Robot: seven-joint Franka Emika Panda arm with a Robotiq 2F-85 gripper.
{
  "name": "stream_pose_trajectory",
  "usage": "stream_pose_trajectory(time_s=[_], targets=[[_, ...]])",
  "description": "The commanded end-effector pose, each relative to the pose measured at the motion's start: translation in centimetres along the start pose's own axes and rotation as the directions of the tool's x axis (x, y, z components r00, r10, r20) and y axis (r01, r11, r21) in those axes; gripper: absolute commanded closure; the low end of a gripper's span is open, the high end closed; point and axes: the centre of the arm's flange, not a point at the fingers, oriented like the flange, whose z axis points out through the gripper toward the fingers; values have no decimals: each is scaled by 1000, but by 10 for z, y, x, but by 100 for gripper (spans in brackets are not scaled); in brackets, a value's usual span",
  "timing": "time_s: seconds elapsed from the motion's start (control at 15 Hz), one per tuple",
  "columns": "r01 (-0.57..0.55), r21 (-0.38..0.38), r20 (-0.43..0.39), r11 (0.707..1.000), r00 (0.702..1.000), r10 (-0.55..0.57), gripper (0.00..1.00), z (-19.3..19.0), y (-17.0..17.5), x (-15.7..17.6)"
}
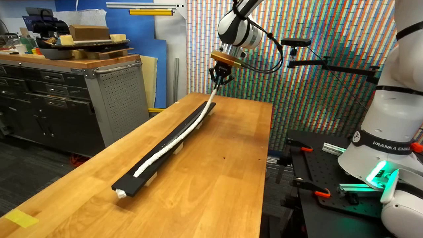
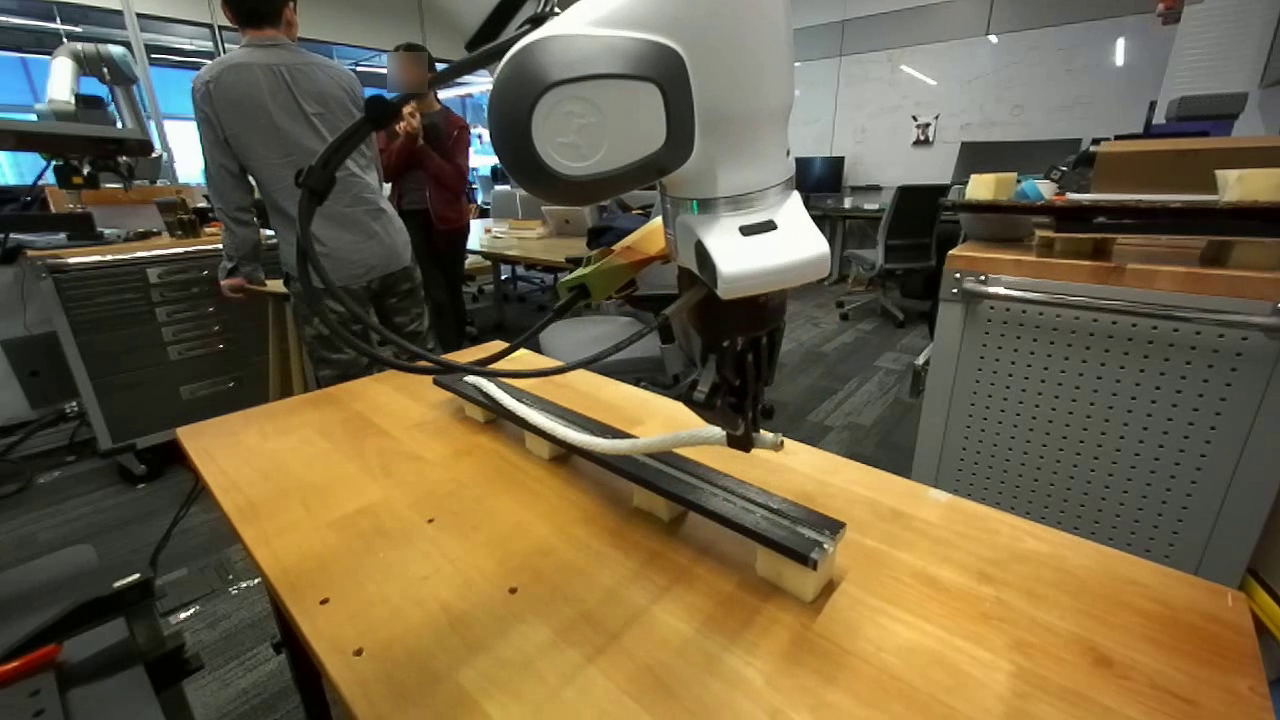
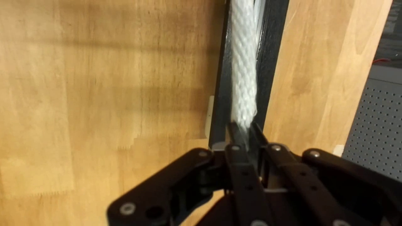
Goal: Put the white rope in the black groove
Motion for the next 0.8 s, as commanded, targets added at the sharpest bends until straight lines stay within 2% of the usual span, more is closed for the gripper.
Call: stream_pose_trajectory(time_s=[0.0,0.4,0.73], targets=[[9,35,-29,999,1000,-8,97,0,-23,2],[4,53,-55,999,998,-1,97,4,-37,17],[28,-6,-41,1000,999,-29,97,34,-40,25]])
